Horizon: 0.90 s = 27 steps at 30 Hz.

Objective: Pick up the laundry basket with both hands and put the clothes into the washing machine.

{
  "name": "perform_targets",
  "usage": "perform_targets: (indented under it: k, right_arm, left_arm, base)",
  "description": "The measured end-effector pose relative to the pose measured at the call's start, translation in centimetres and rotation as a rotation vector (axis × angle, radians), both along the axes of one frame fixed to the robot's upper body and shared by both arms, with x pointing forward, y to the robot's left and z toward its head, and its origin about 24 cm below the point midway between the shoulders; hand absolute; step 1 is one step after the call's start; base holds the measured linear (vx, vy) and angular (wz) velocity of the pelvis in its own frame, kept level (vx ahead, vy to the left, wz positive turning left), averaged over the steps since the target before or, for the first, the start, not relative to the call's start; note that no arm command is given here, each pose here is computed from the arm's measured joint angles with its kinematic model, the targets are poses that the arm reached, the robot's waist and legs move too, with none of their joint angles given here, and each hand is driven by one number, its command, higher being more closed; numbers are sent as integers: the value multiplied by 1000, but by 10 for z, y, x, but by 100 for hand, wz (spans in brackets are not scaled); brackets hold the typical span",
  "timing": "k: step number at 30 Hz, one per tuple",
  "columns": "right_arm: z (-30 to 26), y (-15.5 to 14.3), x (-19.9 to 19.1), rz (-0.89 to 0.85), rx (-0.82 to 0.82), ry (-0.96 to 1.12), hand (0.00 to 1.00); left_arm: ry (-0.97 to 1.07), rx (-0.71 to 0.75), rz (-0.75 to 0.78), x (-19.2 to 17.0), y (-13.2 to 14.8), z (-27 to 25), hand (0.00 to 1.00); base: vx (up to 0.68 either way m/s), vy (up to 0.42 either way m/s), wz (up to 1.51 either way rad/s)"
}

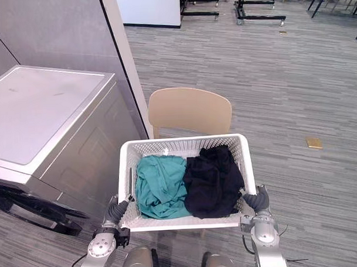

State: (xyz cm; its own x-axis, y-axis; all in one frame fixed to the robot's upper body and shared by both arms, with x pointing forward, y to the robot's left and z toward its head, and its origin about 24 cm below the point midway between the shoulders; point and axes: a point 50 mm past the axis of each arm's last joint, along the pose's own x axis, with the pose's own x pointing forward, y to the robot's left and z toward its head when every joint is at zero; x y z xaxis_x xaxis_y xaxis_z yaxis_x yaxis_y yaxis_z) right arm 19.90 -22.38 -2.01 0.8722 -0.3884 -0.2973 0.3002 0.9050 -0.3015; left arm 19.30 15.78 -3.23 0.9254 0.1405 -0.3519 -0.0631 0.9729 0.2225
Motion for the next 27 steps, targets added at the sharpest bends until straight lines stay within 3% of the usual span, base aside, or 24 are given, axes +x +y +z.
perform_targets:
  k: [5, 15, 16, 17, 24, 27]
  right_arm:
    - [8, 11, 29, -21, 45, -62, 100]
    - [89, 19, 106, -77, -1, -369, 100]
    - [93, 20, 110, -84, -1, -383, 0]
    - [101, 18, 116, -97, -7, -407, 0]
    - [145, 29, 140, -90, 35, -580, 0]
    - [149, 31, 142, -86, 51, -598, 0]
  left_arm:
    - [-94, 74, 8, 42, 5, 19, 100]
    - [-387, 159, 64, 142, 2, 108, 100]
    - [-415, 164, 66, 147, 1, 117, 100]
    - [-467, 182, 66, 155, 0, 134, 0]
    - [-668, 171, 171, 186, 5, 212, 0]
    - [-696, 134, 218, 184, 6, 214, 0]
  base:
    - [-39, 182, -6]
    - [-93, 43, -12]
    - [-27, -10, -4]
    - [-6, -2, -4]
    - [0, 4, 2]
    - [0, 0, 0]
